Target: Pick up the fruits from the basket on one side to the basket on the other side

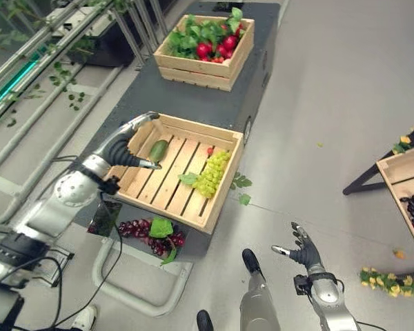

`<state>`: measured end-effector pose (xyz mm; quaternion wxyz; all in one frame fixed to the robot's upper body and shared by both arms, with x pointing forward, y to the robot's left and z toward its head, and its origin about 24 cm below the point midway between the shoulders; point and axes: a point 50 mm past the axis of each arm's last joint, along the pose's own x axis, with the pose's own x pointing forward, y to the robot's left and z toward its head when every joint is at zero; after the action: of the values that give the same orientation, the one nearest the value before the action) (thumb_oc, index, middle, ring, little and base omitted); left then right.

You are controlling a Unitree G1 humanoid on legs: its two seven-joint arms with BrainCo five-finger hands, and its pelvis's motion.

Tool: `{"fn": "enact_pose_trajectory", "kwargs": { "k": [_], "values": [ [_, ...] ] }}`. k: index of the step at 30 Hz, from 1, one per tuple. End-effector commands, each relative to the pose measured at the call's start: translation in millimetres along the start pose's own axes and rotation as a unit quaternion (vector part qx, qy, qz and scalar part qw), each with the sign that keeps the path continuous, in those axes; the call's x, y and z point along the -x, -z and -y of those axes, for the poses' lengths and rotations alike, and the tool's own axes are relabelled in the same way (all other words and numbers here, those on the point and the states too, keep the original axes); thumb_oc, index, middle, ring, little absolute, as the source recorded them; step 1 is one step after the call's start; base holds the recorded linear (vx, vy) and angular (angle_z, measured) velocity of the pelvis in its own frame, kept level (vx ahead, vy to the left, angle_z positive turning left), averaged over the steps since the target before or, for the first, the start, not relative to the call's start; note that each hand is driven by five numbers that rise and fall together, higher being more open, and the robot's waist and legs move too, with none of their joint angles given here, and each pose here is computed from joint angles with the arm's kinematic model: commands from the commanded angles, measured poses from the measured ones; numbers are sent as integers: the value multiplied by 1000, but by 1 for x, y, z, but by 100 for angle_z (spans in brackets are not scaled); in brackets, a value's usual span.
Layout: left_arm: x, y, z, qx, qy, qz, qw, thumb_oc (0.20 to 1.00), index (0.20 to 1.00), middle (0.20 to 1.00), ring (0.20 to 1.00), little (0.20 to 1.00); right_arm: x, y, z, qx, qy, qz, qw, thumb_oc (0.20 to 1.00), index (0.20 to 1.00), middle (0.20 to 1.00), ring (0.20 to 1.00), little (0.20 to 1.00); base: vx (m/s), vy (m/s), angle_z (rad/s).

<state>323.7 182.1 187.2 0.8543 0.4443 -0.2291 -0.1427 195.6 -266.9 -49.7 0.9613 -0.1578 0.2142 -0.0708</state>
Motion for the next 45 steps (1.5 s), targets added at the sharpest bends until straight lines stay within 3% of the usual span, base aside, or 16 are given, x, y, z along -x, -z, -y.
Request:
{"fn": "enact_pose_trajectory", "kwargs": {
  "k": [1, 15, 24, 33, 37, 45],
  "values": [
    [-16, -3, -25, -23, -45, 4, 999, 1000, 1000, 1000, 1000, 1000, -7, -15, 19, 27, 34, 34, 998, 1000, 1000, 1000, 1000, 1000, -7, 12, -22],
    [-66, 36, 21, 67, -44, -144, 986, 1000, 1000, 1000, 1000, 1000, -16, -34, 26, 38, 63, 71, 995, 1000, 1000, 1000, 1000, 1000, -7, 17, -17],
    [-66, 59, 40, 151, -76, -237, 957, 1000, 1000, 1000, 1000, 1000, -21, -57, 20, 24, 82, 119, 989, 1000, 1000, 1000, 1000, 1000, 3, 16, -11],
    [-62, 70, 30, 164, -129, -276, 938, 1000, 1000, 1000, 1000, 1000, -23, -57, 7, 4, 78, 122, 989, 1000, 1000, 1000, 1000, 1000, -2, -30, -11],
    [-58, 70, 22, 215, -161, -250, 930, 1000, 1000, 1000, 1000, 1000, -23, -57, 2, -8, 77, 122, 990, 1000, 1000, 1000, 1000, 1000, 10, -43, -8],
    [-25, 47, 7, 260, -164, -103, 946, 1000, 1000, 1000, 1000, 1000, -19, -54, 8, -11, 97, 126, 987, 1000, 1000, 1000, 1000, 1000, 14, -38, -5]
  ]
}}
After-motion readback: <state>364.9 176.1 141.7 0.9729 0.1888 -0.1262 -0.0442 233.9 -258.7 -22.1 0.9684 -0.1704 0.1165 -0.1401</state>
